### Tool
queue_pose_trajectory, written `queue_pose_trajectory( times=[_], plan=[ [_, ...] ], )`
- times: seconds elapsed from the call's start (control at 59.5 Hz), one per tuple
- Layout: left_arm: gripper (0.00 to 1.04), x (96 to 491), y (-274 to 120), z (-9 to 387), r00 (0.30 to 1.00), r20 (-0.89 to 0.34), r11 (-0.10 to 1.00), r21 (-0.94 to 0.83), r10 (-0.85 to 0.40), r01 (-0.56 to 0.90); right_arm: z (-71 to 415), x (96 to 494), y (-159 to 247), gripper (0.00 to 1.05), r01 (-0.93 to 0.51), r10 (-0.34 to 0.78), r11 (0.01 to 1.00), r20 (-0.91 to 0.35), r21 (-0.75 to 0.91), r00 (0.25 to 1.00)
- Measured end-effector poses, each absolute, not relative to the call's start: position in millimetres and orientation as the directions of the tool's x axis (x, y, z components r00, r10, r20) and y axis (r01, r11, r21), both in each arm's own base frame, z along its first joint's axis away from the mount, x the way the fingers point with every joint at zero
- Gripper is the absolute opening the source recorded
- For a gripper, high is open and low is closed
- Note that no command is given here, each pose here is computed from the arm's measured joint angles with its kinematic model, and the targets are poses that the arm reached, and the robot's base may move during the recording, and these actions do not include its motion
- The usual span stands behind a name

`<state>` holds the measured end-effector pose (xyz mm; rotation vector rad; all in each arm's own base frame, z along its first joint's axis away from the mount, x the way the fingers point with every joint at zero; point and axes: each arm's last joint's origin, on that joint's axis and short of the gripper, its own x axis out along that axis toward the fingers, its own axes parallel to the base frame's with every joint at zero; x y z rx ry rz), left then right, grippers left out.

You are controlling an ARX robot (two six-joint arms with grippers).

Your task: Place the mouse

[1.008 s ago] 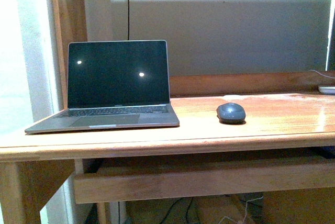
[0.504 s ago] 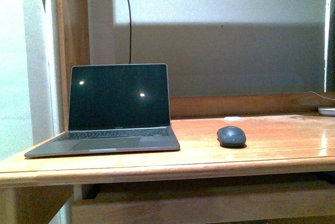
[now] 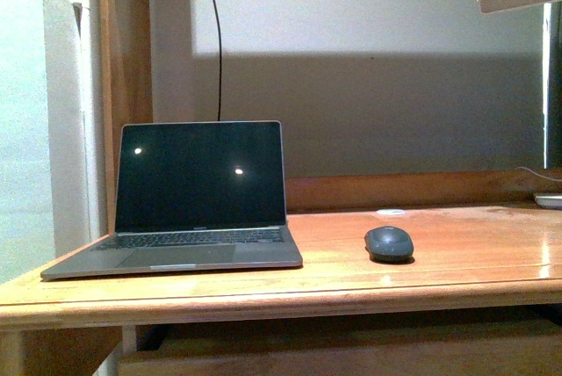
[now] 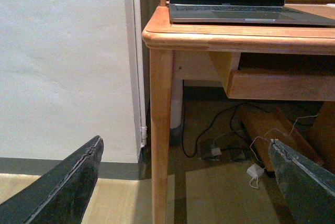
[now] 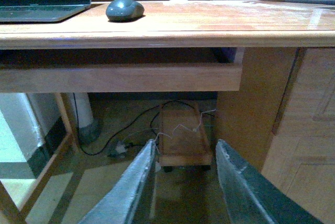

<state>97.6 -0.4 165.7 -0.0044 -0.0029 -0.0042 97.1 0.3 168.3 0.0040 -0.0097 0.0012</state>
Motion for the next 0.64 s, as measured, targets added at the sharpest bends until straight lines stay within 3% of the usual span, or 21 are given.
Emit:
queue_pose_trajectory(
  times=[0.303, 0.639],
  plan=[
    [0.97, 97.6, -0.4, 165.7, 1.0, 0.002, 1.0, -0.004, -0.004, 0.004, 168.3, 97.1, 0.2, 0.98, -0.001, 0.001, 1.0, 0.01, 0.004, 1.0],
    [0.97, 97.6, -0.4, 165.7, 1.0, 0.003, 1.0, -0.004, -0.004, 0.004, 168.3, 97.1, 0.2, 0.97, -0.001, 0.001, 1.0, 0.01, 0.004, 1.0]
  ],
)
